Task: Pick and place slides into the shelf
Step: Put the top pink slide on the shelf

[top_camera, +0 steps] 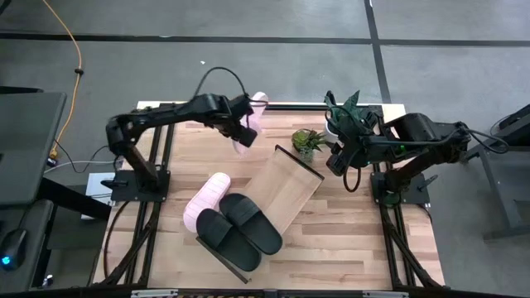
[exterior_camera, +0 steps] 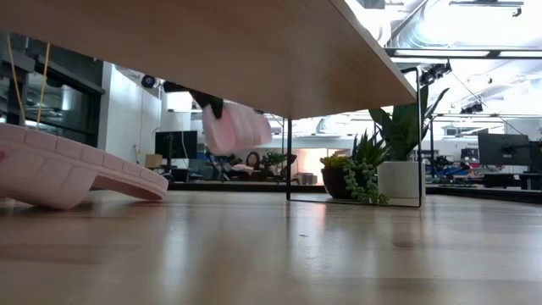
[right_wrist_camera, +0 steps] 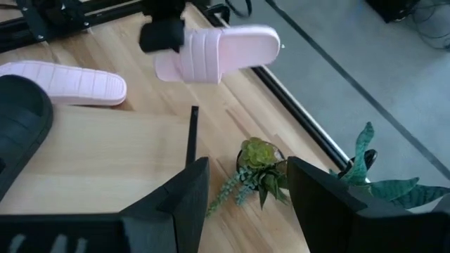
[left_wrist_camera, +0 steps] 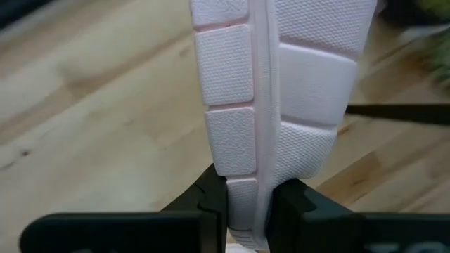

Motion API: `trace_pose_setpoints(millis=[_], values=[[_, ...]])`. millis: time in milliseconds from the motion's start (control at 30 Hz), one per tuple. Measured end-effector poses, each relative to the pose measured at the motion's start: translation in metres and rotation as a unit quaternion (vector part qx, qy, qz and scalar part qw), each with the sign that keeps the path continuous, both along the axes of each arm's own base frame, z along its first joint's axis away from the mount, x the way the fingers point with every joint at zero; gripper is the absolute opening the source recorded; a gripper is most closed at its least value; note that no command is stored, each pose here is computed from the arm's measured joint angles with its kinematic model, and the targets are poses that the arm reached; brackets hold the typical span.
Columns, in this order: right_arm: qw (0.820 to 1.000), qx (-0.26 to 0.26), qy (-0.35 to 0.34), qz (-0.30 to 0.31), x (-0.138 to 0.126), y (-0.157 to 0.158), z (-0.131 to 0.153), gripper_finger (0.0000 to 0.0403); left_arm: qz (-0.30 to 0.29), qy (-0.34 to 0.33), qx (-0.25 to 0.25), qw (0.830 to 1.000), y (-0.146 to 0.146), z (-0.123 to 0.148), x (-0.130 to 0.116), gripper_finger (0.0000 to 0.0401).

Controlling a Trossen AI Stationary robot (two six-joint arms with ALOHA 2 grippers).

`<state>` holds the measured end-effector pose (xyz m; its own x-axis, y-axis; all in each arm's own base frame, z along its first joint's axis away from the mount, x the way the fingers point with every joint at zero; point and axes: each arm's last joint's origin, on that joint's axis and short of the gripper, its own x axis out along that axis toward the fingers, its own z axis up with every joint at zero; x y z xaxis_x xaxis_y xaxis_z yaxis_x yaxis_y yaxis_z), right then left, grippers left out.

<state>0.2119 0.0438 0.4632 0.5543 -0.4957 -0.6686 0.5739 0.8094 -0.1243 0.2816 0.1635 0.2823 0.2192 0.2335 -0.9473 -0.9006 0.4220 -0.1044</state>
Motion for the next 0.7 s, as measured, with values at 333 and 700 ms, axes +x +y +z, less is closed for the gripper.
trace_pose_setpoints(millis=[333,700], values=[[0.999,0.003,-0.040,-0.014,0.006,-0.001,0.004,0.0184,0.023,-0.181,0.062,0.981,-0.035,0.079,-0.036,0.0051],[0.996,0.032,-0.086,-0.005,0.014,0.002,-0.044,0.0184,-0.015,-0.375,0.108,0.920,-0.084,0.129,-0.028,0.0051]])
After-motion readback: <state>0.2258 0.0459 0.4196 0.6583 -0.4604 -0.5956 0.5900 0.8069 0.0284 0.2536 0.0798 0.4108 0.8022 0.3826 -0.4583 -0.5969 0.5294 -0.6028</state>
